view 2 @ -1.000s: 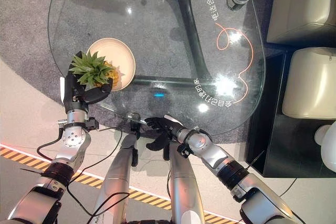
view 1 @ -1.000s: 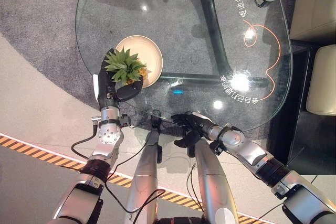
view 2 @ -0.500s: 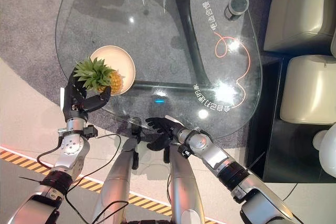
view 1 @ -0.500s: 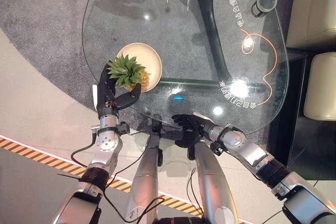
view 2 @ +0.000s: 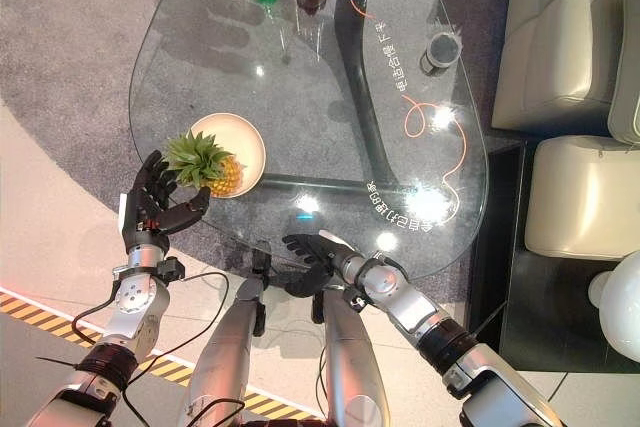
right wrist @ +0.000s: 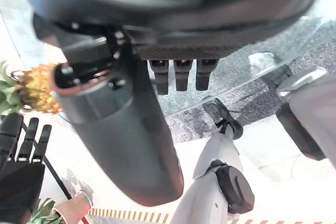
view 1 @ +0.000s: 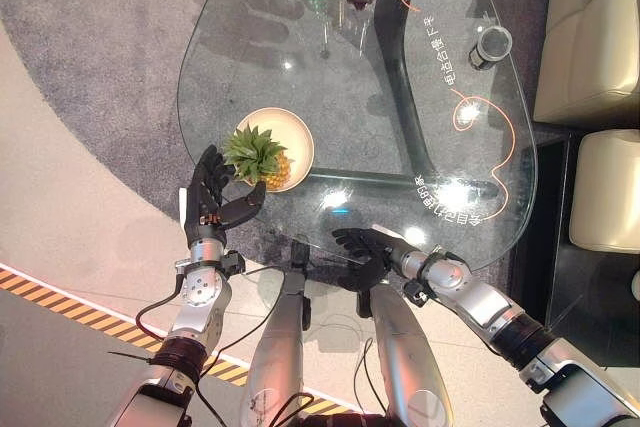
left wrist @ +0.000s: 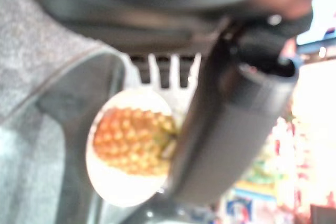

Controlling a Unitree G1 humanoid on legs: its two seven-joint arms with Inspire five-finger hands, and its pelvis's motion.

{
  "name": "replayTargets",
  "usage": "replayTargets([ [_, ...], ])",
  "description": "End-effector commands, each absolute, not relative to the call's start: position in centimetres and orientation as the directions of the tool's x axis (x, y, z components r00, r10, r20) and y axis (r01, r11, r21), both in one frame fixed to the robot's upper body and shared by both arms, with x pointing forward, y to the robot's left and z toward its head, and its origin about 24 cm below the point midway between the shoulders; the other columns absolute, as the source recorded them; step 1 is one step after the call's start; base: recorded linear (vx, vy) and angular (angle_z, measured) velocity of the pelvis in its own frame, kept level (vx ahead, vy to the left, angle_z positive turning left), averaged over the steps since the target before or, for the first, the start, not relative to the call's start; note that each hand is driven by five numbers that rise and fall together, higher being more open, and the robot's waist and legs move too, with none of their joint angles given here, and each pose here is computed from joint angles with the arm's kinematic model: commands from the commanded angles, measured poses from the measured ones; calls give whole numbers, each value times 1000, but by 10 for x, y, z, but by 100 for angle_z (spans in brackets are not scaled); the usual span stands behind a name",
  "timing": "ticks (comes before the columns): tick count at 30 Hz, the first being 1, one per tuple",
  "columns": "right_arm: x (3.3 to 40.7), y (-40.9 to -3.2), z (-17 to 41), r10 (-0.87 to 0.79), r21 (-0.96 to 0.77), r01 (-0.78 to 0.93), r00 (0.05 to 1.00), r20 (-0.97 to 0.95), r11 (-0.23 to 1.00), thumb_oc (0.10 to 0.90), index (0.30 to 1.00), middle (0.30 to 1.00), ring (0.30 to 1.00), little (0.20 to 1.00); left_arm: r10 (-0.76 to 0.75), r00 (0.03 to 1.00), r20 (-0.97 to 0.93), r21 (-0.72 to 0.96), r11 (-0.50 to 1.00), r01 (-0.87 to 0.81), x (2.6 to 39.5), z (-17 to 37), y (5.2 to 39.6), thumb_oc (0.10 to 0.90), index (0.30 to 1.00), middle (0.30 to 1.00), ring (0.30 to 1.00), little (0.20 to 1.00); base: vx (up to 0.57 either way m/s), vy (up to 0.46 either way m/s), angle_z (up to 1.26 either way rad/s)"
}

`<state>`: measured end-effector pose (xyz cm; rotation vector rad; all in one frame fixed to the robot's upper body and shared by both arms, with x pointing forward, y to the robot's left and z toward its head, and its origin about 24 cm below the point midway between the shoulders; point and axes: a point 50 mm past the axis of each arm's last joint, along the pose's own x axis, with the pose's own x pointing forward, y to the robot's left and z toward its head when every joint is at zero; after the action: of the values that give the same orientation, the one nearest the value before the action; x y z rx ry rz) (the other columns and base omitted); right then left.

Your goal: Pick up the fruit to the plate

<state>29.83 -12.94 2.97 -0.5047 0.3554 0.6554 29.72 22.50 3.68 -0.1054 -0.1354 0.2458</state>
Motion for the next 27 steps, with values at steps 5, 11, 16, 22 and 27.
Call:
replayTargets([
  [5,288,-125,34,562,-283,-676,729,-391,681,800,900,900,900,900,259,957,133,-196,953,-231,286,37,234,800,900,900,900,900,-4,-14,5],
  [11,275,-142,7,484,-234,-612,762,-430,755,800,900,900,900,900,258,965,-56,-178,948,-263,261,-4,237,800,900,900,900,900,20,-8,8],
  [16,251,-161,-32,341,-180,-482,794,-504,857,800,900,900,900,900,254,921,-295,-166,936,-311,225,-54,232,800,900,900,900,900,69,-6,8],
  [22,229,-171,-63,202,-135,-340,785,-586,931,800,900,900,900,900,281,844,-458,-158,908,-388,196,-85,228,800,900,900,900,900,70,20,4],
  [27,202,-189,-98,46,-147,-206,714,-698,967,800,900,900,900,900,302,742,-599,-160,863,-480,170,-112,224,800,900,900,900,900,124,32,3],
])
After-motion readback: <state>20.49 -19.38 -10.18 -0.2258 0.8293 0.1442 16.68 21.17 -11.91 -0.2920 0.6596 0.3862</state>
